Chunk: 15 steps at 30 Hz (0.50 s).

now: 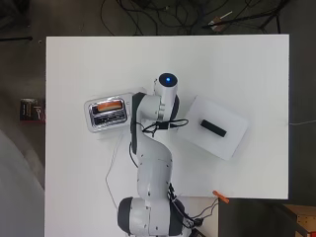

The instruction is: Teleoperate dual arm-hand system to toast a bread

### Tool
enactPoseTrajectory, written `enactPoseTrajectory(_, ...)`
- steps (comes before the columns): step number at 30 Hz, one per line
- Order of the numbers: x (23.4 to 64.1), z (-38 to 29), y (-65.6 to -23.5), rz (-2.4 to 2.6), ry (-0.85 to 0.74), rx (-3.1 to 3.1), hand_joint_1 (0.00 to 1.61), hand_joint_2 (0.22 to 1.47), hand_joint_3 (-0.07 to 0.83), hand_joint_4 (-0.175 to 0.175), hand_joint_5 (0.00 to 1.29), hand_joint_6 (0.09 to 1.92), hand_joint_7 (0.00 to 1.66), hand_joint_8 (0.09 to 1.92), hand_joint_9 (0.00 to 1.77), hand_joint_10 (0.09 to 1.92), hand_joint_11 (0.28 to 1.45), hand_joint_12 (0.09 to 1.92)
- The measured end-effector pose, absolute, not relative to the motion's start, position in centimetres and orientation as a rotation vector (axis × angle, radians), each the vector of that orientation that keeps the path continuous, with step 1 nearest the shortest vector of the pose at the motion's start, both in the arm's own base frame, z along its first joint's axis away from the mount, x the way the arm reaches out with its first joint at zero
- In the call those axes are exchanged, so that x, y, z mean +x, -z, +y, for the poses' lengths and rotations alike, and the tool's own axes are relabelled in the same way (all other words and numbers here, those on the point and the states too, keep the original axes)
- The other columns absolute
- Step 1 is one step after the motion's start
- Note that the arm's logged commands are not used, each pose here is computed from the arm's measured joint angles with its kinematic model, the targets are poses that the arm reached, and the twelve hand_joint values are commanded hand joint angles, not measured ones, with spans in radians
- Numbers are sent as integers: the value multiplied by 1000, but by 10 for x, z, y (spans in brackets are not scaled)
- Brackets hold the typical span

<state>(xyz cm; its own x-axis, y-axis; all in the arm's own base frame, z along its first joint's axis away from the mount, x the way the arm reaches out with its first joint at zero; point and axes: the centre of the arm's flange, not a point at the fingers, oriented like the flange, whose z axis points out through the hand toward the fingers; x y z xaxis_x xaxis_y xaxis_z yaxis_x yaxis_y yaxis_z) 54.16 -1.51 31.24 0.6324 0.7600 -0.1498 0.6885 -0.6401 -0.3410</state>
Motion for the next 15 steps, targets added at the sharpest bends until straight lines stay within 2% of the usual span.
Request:
enactPoseTrajectory(3, 541, -17, -295, -1176, -436, -2587, 0, 1099, 4, -59, 305, 87, 1223, 1913, 1444, 1920, 999, 1920)
enactPoseTrajectory(11, 530, -28, -239, -1141, -502, -2532, 19, 1113, 2, -105, 229, 87, 1181, 1920, 1430, 1920, 959, 1920)
enactPoseTrajectory(15, 525, -28, -231, -1128, -528, -2521, 18, 1120, 3, -109, 225, 87, 1177, 1920, 1434, 1920, 964, 1920)
